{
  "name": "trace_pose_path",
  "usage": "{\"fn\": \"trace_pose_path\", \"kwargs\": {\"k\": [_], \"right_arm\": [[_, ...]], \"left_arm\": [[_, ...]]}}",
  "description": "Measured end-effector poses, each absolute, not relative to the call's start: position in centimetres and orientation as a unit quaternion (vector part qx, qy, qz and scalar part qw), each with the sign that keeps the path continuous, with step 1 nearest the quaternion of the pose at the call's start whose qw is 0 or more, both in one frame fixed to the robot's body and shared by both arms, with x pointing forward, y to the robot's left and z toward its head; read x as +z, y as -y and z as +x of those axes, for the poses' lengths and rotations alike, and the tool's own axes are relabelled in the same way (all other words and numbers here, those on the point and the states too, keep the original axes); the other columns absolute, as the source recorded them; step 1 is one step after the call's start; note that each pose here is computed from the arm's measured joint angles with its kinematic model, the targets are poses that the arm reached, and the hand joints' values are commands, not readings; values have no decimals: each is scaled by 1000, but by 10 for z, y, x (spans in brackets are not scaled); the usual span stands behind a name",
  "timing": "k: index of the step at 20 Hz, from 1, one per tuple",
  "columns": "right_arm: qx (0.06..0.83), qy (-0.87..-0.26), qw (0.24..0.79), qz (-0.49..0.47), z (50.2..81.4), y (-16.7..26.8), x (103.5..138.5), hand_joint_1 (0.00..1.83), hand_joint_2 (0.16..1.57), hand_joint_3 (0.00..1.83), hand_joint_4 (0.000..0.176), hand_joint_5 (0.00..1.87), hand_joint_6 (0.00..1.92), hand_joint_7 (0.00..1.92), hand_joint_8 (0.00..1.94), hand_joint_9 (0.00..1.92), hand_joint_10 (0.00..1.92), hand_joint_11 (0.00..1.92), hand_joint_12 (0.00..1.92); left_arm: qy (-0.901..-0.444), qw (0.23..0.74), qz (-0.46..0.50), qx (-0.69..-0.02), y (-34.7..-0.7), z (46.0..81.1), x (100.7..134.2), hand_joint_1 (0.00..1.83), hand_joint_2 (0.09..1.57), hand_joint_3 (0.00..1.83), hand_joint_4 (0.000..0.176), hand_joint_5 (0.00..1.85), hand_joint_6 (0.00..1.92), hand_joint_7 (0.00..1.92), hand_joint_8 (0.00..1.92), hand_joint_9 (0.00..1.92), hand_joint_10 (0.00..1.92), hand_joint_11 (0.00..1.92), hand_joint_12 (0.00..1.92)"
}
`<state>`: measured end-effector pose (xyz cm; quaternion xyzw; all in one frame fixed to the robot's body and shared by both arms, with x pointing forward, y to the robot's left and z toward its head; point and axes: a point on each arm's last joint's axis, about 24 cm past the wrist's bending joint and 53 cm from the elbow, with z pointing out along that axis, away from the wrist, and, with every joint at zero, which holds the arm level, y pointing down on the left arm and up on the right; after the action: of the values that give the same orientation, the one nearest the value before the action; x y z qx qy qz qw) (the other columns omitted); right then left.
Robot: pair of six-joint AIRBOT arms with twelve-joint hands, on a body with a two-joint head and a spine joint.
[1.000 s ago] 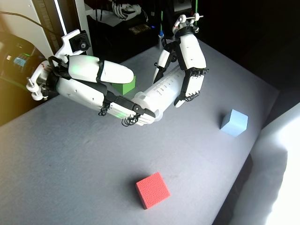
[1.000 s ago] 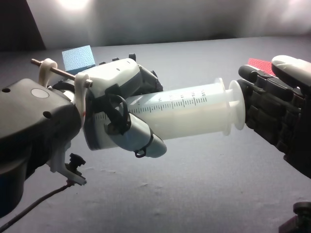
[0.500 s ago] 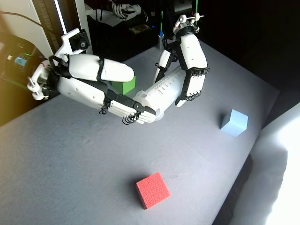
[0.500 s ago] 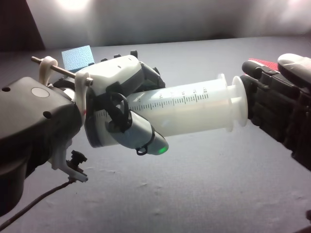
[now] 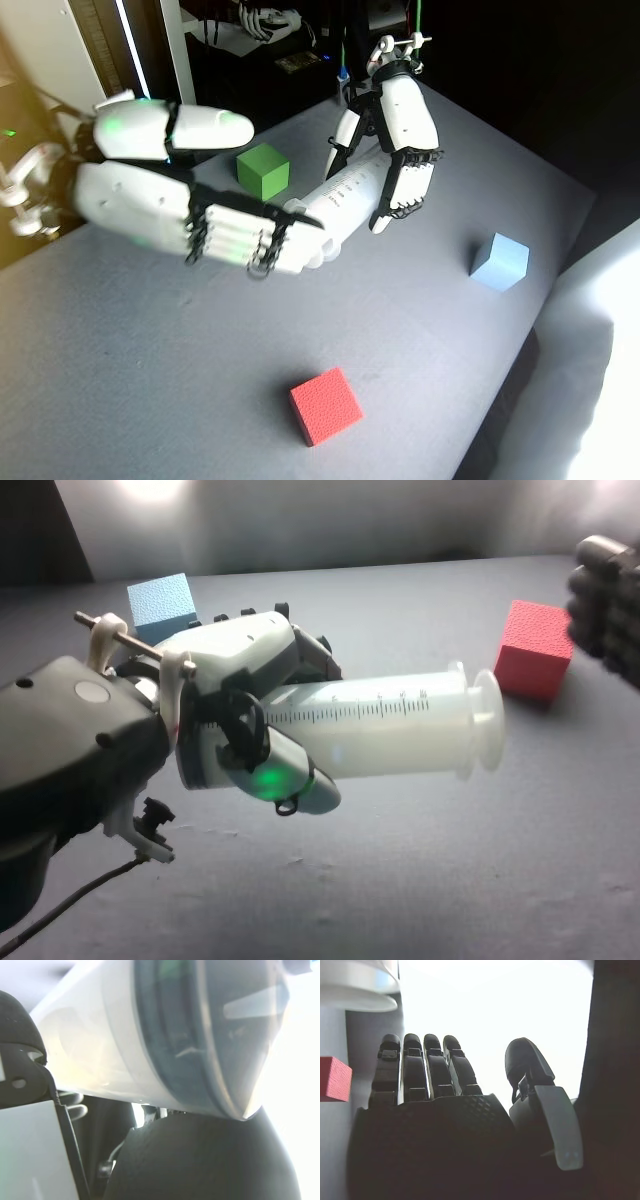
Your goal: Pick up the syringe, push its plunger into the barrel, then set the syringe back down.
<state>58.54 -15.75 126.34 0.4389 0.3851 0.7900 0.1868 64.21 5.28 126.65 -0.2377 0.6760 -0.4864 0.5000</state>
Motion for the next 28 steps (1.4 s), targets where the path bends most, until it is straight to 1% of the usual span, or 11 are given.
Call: {"fn": "trace_pose_path", "kwargs": {"k": [1, 2, 3, 11, 12, 14, 15, 19, 23, 25, 28], "right_arm": [[790, -388, 204, 429, 585, 163, 1269, 0, 1355, 0, 0, 2, 1, 0, 0, 0, 0, 0, 0], [788, -393, 220, 420, 585, 167, 1273, 0, 1348, 0, 0, 3, 1, 0, 0, 0, 0, 0, 0], [784, -400, 239, 411, 585, 168, 1275, 0, 1350, 0, 0, 0, 0, 0, 0, 0, 0, 0, 0], [748, -466, 331, 337, 586, 164, 1274, 0, 1349, 0, 0, 9, 3, 0, 0, 0, 0, 0, 0], [746, -474, 335, 326, 586, 163, 1274, 0, 1347, 0, 0, 0, 0, 0, 0, 0, 0, 0, 0], [746, -479, 338, 317, 585, 161, 1275, 0, 1345, 0, 0, 11, 5, 0, 0, 0, 0, 0, 0], [749, -480, 339, 305, 582, 158, 1278, 0, 1352, 0, 0, 37, 14, 18, 7, 0, 0, 0, 0], [743, -491, 385, 243, 571, 151, 1289, 0, 1317, 0, 0, 0, 0, 0, 0, 0, 0, 0, 0], [724, -488, 441, 207, 569, 155, 1299, 0, 1290, 0, 0, 15, 6, 8, 3, 0, 0, 0, 0], [712, -494, 460, 194, 569, 154, 1299, 0, 1283, 0, 0, 0, 0, 0, 0, 0, 0, 0, 0], [691, -509, 483, 174, 570, 152, 1295, 0, 1287, 0, 0, 0, 0, 0, 0, 0, 0, 0, 0]], "left_arm": [[-678, 504, -231, -483, -52, 642, 1263, 1387, 1083, 1, 0, 1112, 678, 1024, 1131, 880, 1136, 663, 1179], [-680, 502, -230, -482, -52, 641, 1258, 1294, 1049, 0, 0, 1183, 678, 1088, 937, 946, 1233, 702, 1231], [-684, 499, -227, -481, -50, 641, 1252, 1372, 1065, 0, 0, 1150, 665, 1055, 1038, 912, 1157, 704, 1246], [-700, 490, -205, -478, -39, 647, 1215, 1392, 1056, 1, 0, 1096, 903, 1107, 851, 955, 972, 698, 1082], [-703, 488, -206, -476, -40, 648, 1208, 1388, 1072, 1, 0, 1068, 958, 1062, 944, 914, 1062, 715, 1124], [-706, 488, -203, -473, -40, 650, 1201, 1392, 1063, 0, 0, 1157, 639, 1100, 941, 885, 1133, 626, 1190], [-706, 487, -202, -472, -40, 651, 1199, 1383, 1084, 8, 0, 1035, 974, 1073, 901, 865, 1122, 639, 1236], [-710, 480, -201, -474, -36, 649, 1192, 1373, 1154, 0, 0, 1001, 621, 893, 1277, 745, 1495, 625, 1302], [-710, 479, -201, -475, -36, 649, 1191, 1371, 1134, 0, 0, 1000, 824, 918, 1136, 782, 1368, 520, 1293], [-710, 478, -200, -476, -35, 648, 1191, 1253, 1105, 0, 0, 1009, 788, 994, 1124, 790, 904, 464, 1282], [-711, 476, -204, -476, -35, 648, 1190, 1225, 1139, 1, 0, 893, 983, 960, 1168, 708, 852, 352, 1358]]}}
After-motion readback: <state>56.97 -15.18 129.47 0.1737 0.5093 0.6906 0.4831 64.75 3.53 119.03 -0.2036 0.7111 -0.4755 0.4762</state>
